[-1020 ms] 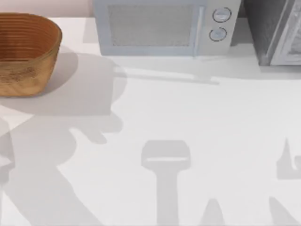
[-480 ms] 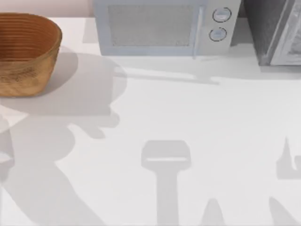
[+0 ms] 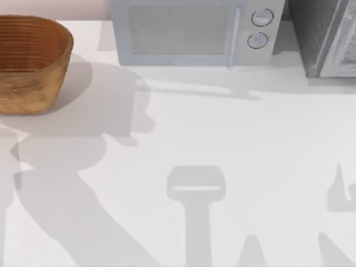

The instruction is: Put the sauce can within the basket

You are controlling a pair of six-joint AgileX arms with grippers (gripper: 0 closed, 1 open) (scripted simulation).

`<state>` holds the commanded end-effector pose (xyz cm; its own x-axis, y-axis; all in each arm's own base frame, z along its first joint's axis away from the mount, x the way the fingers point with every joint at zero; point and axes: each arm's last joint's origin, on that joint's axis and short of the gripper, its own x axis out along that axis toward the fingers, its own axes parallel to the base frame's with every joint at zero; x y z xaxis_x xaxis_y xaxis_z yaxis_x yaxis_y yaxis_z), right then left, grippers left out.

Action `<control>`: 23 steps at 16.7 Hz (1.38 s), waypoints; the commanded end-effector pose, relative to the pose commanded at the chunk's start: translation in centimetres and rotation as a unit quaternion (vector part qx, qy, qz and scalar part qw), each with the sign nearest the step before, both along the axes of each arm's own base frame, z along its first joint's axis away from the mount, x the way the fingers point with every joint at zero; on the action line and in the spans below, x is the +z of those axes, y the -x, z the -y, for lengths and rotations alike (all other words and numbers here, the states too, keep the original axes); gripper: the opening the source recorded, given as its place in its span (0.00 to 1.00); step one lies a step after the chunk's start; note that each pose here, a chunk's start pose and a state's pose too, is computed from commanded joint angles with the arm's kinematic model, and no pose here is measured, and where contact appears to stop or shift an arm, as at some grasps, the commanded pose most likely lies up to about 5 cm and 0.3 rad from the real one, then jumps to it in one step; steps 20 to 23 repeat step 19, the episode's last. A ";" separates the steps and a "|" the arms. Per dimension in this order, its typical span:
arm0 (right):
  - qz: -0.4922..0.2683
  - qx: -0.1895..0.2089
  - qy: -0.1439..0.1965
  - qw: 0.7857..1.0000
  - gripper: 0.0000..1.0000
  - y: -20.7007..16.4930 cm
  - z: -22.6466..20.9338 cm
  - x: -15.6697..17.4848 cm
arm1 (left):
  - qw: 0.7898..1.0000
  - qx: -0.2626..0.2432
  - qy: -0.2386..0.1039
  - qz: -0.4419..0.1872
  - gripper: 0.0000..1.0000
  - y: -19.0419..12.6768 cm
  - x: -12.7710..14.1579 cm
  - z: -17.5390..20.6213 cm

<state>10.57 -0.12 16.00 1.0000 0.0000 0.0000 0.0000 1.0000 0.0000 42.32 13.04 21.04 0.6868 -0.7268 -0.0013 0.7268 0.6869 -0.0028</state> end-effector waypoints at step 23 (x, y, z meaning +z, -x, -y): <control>0.000 0.000 0.000 1.000 1.00 0.0 0.0 0.0 | 1.000 0.000 0.000 0.000 1.00 0.0 0.0 0.0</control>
